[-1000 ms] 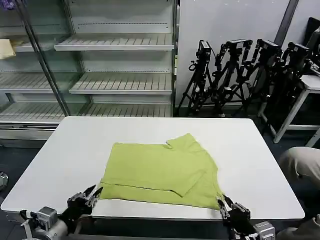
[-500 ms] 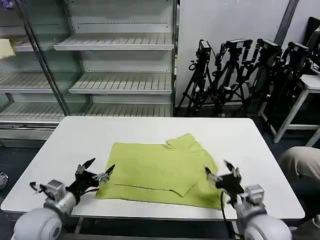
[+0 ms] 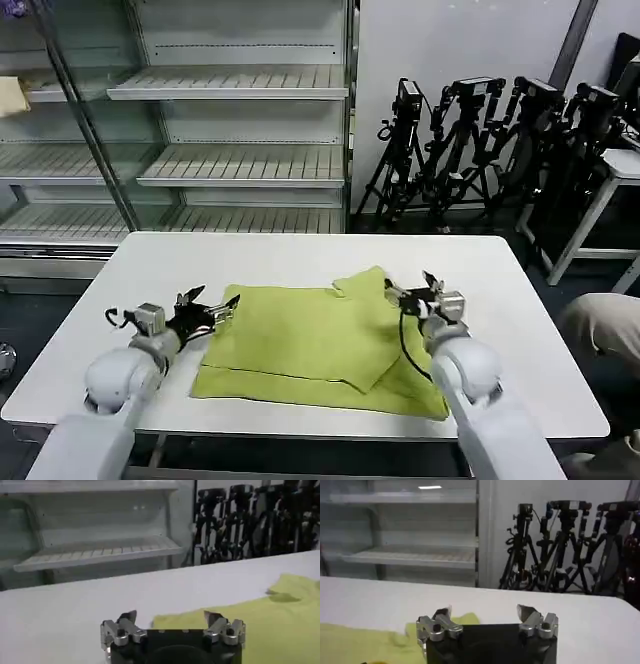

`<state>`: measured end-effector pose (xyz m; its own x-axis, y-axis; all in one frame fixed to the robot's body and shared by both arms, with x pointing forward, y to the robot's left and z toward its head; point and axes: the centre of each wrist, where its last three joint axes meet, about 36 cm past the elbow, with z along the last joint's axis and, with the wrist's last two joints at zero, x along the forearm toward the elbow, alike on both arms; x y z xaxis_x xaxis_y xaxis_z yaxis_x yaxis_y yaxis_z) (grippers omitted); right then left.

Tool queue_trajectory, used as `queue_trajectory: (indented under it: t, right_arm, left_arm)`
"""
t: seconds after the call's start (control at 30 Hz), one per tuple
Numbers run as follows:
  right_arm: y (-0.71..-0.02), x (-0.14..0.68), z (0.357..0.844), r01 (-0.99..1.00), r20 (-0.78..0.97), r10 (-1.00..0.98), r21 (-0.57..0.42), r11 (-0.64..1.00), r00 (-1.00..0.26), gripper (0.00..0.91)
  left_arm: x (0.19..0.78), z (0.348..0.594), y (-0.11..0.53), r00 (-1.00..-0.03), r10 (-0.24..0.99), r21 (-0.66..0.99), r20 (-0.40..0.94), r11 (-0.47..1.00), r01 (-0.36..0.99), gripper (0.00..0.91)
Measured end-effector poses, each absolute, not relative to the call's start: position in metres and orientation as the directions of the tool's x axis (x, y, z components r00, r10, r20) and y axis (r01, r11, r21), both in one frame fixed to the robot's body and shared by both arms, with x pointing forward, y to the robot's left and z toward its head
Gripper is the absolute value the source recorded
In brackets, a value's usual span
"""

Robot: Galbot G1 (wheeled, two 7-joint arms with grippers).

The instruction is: Fold and organize the clothes.

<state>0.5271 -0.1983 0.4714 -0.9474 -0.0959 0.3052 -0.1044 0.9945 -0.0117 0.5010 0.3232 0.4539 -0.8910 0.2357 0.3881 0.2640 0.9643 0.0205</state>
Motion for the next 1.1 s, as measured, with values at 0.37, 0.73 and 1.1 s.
queue_trajectory:
  t: [0.37,0.73,1.1]
  right_arm:
    - [-0.181,0.577,0.451,-0.077,0.387,-0.075,0.011,0.997,-0.919,0.907]
    - [-0.169,0.6,0.444,-0.074,0.425,-0.081,0.033,0.997,-0.902,0.907]
    - [-0.165,0.607,0.438,-0.076,0.446,-0.09,0.048,0.996,-0.891,0.0]
  left_arm:
    - [0.55,0.441,0.326,-0.868,0.215,0.021,0.448,0.968,0.25,0.907]
    - [0.566,0.433,0.333,-0.853,0.208,0.014,0.479,0.97,0.244,0.907]
    - [0.569,0.429,0.337,-0.845,0.212,0.006,0.492,0.969,0.246,0.02]
